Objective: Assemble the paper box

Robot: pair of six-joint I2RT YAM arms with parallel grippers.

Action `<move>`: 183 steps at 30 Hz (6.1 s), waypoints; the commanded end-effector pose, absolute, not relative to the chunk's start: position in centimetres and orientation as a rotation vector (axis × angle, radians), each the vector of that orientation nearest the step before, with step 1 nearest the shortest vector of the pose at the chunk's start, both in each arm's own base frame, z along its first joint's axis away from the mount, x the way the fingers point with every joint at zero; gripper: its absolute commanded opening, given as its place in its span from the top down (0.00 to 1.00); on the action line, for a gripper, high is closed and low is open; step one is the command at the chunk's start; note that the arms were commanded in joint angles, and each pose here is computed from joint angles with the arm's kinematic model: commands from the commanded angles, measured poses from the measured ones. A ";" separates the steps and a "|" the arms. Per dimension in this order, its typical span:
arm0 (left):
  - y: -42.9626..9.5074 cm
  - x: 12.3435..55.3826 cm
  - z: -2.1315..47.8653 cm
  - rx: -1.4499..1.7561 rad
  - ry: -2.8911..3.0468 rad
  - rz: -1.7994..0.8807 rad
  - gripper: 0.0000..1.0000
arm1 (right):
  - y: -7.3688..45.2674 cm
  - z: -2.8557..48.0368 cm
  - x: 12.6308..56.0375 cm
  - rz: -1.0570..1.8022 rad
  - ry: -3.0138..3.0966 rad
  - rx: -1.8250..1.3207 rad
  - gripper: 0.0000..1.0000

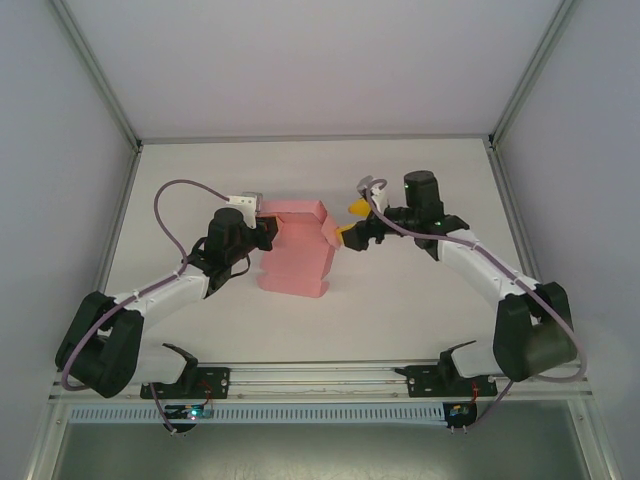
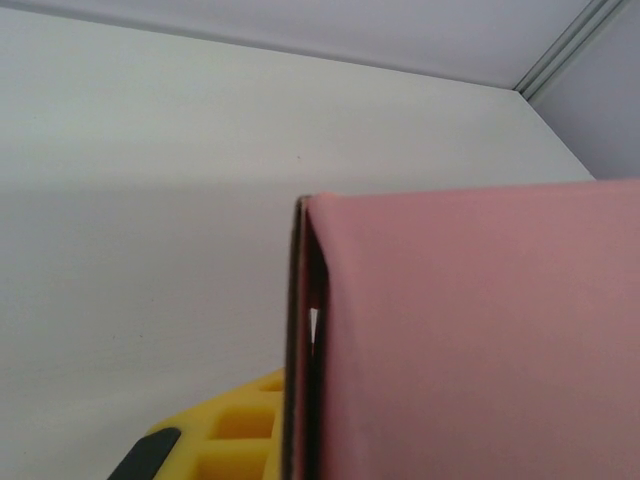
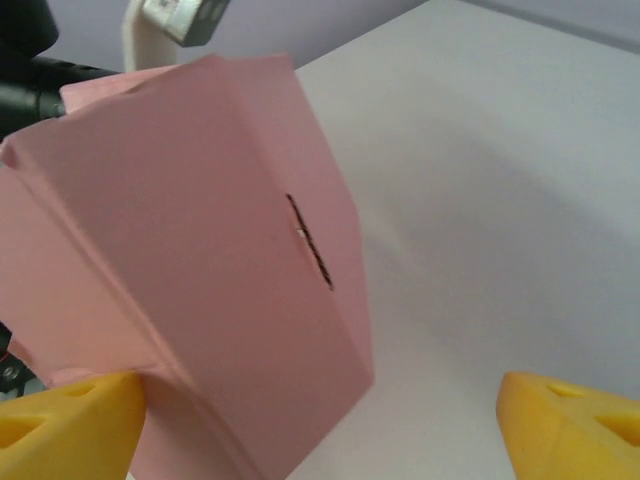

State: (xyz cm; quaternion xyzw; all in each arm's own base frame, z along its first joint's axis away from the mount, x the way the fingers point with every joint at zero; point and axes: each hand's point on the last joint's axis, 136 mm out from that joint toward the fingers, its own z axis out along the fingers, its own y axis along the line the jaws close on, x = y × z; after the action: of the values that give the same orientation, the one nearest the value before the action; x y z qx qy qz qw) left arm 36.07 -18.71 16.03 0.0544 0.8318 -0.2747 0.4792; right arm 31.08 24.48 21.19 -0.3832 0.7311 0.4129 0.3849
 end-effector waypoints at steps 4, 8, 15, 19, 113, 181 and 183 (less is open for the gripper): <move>-19.7 36.3 16.2 0.156 2.032 -0.716 1.00 | 27.3 21.7 31.8 1.088 1.867 -1.022 0.13; -19.2 36.7 15.4 0.119 2.055 -0.679 1.00 | 28.1 21.8 32.3 1.080 1.905 -1.015 0.13; -15.6 37.7 15.6 -0.106 1.989 -0.541 1.00 | 24.8 20.6 34.2 0.834 2.050 -0.749 0.02; -13.9 38.1 16.2 -0.216 1.945 -0.482 1.00 | 22.1 19.8 34.5 0.777 2.140 -0.456 0.02; -18.7 36.9 17.1 0.060 1.983 -0.818 1.00 | 27.2 22.1 31.0 0.672 1.937 -0.994 0.29; -18.6 36.4 13.0 -0.343 2.411 -0.536 1.00 | 28.0 21.9 37.6 0.432 1.707 -0.774 0.50; -18.7 36.4 12.8 -0.320 2.410 -0.531 1.00 | 27.9 23.5 35.8 0.527 1.662 -0.788 0.36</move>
State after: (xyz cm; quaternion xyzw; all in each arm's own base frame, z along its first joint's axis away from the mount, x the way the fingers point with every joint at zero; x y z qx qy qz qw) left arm 36.54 -19.14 12.85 -0.1384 0.9163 -0.2070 0.3138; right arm 39.12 26.05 20.48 -0.3137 0.7480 0.1126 0.5740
